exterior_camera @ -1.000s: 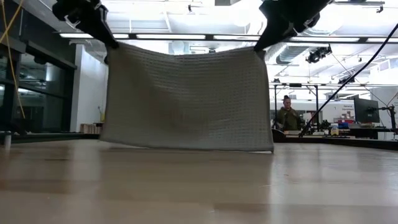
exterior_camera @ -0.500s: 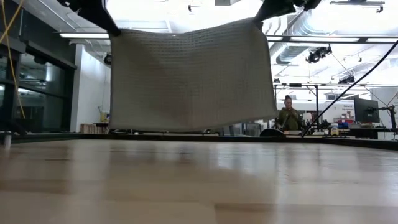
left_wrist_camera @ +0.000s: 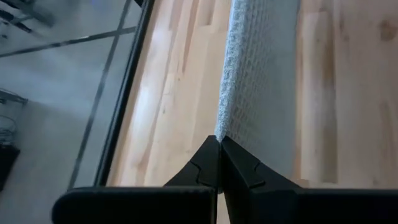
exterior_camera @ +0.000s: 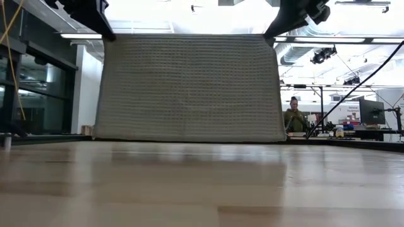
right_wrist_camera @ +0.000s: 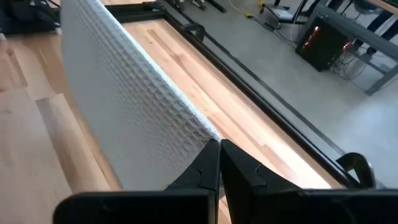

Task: Fold microfiber towels
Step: Fold the gray towel

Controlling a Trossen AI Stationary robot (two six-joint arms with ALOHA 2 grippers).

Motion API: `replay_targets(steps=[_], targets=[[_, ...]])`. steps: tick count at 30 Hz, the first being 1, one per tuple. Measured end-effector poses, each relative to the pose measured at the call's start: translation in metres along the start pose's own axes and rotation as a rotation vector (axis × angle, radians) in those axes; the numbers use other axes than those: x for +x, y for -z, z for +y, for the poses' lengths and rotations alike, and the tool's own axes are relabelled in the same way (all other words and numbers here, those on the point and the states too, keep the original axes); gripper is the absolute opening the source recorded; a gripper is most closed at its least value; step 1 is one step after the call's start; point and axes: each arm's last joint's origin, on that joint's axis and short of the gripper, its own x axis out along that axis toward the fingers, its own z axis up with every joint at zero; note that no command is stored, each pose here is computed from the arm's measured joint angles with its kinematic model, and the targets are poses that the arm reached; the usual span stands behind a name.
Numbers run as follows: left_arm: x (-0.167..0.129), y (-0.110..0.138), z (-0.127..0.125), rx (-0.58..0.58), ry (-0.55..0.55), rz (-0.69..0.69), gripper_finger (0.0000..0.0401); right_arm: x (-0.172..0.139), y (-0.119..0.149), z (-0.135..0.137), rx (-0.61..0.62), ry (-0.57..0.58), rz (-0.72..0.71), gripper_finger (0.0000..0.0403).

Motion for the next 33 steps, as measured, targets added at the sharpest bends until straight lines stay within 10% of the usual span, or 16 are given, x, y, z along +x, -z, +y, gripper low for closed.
replay_targets(steps=[17,33], targets=[[0.051,0.034,-0.027,0.28,-0.187,0.095,0.0,0.033,-0.01,-0.011,-0.195,0.037,0.033,0.0003],[0.057,0.047,-0.094,0.205,0.198,0.101,0.0,0.047,0.06,0.07,-0.261,-0.255,0.357,0.0003]])
